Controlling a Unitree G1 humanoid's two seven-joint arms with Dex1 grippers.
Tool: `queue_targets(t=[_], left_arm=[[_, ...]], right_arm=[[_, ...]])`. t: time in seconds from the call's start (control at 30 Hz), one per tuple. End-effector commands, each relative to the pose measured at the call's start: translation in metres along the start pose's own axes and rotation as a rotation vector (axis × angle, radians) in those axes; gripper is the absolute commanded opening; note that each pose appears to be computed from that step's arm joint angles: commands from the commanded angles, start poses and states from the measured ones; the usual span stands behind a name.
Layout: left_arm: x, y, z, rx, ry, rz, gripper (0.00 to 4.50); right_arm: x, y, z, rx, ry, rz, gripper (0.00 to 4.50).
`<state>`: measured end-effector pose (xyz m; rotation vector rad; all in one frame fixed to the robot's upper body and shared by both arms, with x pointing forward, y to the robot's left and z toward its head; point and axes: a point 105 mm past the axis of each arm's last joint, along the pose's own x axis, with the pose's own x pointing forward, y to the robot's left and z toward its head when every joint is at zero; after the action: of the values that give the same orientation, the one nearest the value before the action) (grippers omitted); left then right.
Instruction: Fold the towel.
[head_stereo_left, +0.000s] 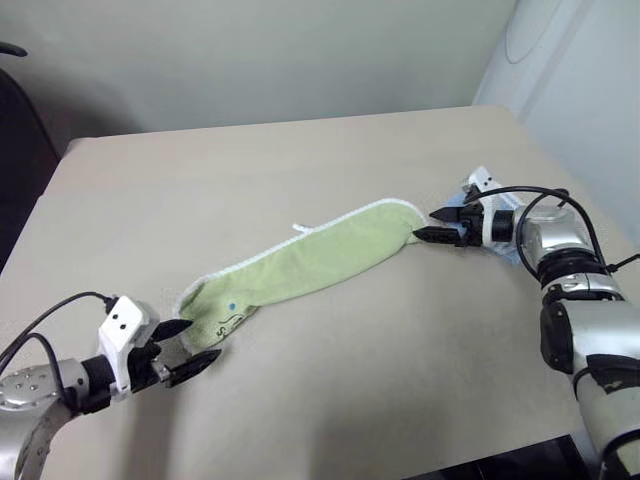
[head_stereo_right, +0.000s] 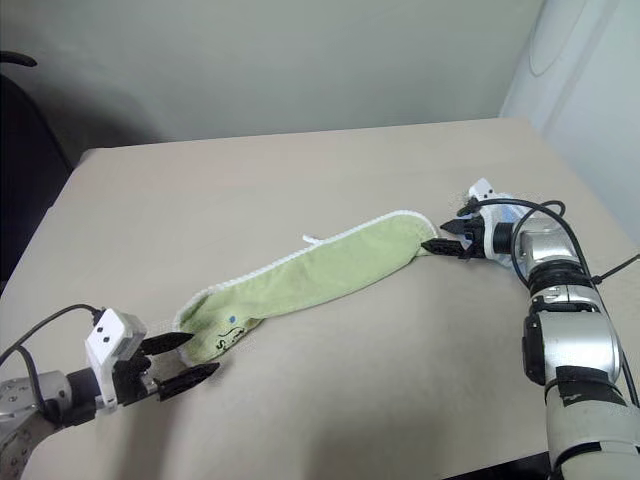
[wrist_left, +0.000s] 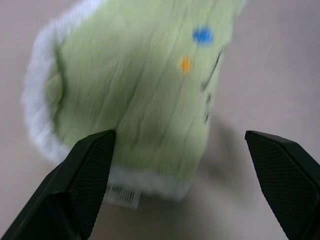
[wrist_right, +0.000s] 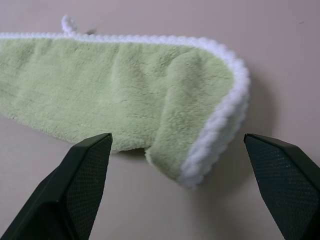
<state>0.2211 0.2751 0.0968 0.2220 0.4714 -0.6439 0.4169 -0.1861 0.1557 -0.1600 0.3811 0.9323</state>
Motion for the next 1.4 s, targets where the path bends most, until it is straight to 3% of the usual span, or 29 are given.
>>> queue_targets(t=[0.03, 0.1, 0.23, 0.57, 0.97, 1.13, 1.27, 1.4], left_arm=[[-0.001, 0.001, 0.001, 0.039, 0.003, 0.000, 4.50], [0.000, 0.001, 0.001, 0.040, -0.001, 0.000, 4.50], [-0.001, 0.001, -0.005, 0.052, 0.023, 0.010, 4.50], [-0.008, 0.005, -0.017, 0.065, 0.064, 0.033, 4.50], [-0.011, 0.007, -0.023, 0.080, 0.099, 0.029, 4.50], [-0.012, 0.007, -0.023, 0.084, 0.105, 0.025, 4.50], [-0.011, 0.006, -0.023, 0.081, 0.104, 0.019, 4.50], [-0.010, 0.002, -0.023, 0.076, 0.101, 0.007, 4.50]], right_arm=[[0.001, -0.001, 0.003, -0.020, -0.005, -0.015, 4.46], [0.003, -0.002, 0.000, -0.010, 0.001, -0.027, 4.46], [0.004, -0.003, -0.002, 0.006, 0.006, -0.030, 3.56], [-0.006, -0.009, 0.000, 0.019, -0.008, -0.062, 0.03], [-0.014, -0.026, 0.023, -0.052, -0.053, -0.204, 0.01], [-0.016, -0.027, 0.022, -0.092, -0.011, -0.207, 0.01], [-0.015, -0.023, 0.017, -0.086, 0.020, -0.160, 0.94], [-0.018, -0.020, 0.011, -0.085, 0.046, -0.125, 2.33]])
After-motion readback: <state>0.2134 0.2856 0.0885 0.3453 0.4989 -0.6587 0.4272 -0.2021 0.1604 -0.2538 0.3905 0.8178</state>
